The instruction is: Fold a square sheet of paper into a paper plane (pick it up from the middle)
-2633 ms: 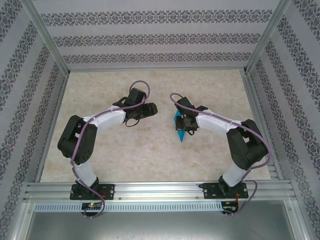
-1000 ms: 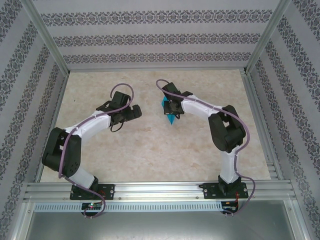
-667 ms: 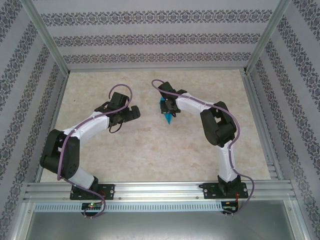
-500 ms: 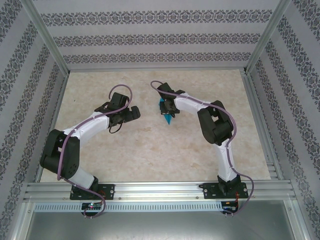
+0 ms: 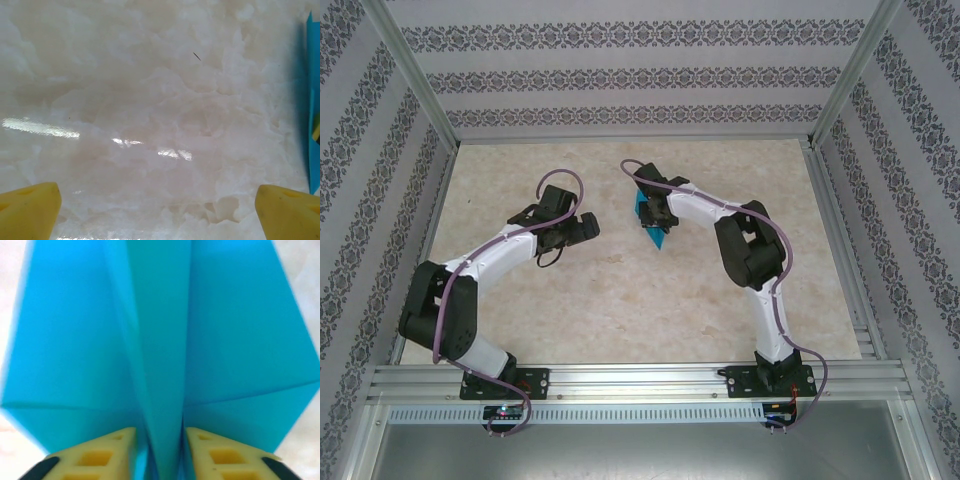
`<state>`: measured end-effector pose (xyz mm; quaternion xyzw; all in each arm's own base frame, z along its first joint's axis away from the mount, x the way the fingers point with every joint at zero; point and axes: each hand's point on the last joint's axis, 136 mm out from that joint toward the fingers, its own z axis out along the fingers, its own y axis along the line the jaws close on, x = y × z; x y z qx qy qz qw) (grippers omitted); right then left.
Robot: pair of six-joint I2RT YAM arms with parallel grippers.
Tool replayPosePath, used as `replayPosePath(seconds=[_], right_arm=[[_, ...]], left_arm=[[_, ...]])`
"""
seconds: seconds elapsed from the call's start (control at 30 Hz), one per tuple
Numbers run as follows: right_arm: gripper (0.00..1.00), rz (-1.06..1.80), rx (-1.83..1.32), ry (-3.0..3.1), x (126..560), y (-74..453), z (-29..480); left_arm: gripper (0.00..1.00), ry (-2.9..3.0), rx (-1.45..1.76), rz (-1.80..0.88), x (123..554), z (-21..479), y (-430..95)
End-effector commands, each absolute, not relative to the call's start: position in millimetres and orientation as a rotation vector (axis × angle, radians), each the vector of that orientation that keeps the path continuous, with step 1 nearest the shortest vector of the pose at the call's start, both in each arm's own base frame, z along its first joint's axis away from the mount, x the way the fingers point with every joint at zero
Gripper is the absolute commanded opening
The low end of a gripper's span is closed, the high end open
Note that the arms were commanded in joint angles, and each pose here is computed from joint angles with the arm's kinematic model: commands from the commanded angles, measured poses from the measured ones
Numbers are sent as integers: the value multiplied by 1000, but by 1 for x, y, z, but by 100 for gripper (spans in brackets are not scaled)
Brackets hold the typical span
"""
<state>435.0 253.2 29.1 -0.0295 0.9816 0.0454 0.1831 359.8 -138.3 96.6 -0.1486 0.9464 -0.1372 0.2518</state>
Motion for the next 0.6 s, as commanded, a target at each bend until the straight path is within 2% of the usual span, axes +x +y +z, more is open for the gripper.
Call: replayPosePath(seconds=[0.0, 0.1, 0.23, 0.33, 0.37, 0.57], right_arm=[[45, 263, -57, 2614, 443, 267, 119], [66, 296, -19, 2530, 442, 261, 160], [81, 302, 29, 2404, 440, 237, 207], [90, 243, 91, 2308, 439, 197, 230], [97, 218, 119, 2273, 438, 179, 236], [98, -74, 286, 2052, 413, 57, 248]], left_arm=[[100, 2511, -403, -318, 370, 125, -122], [100, 2469, -390, -278, 375, 142, -112], [100, 2387, -371, -179, 381, 166, -89], [100, 2308, -381, -99, 382, 182, -64], [100, 2276, -387, -60, 381, 187, -53], [100, 2109, -437, 171, 370, 194, 10]])
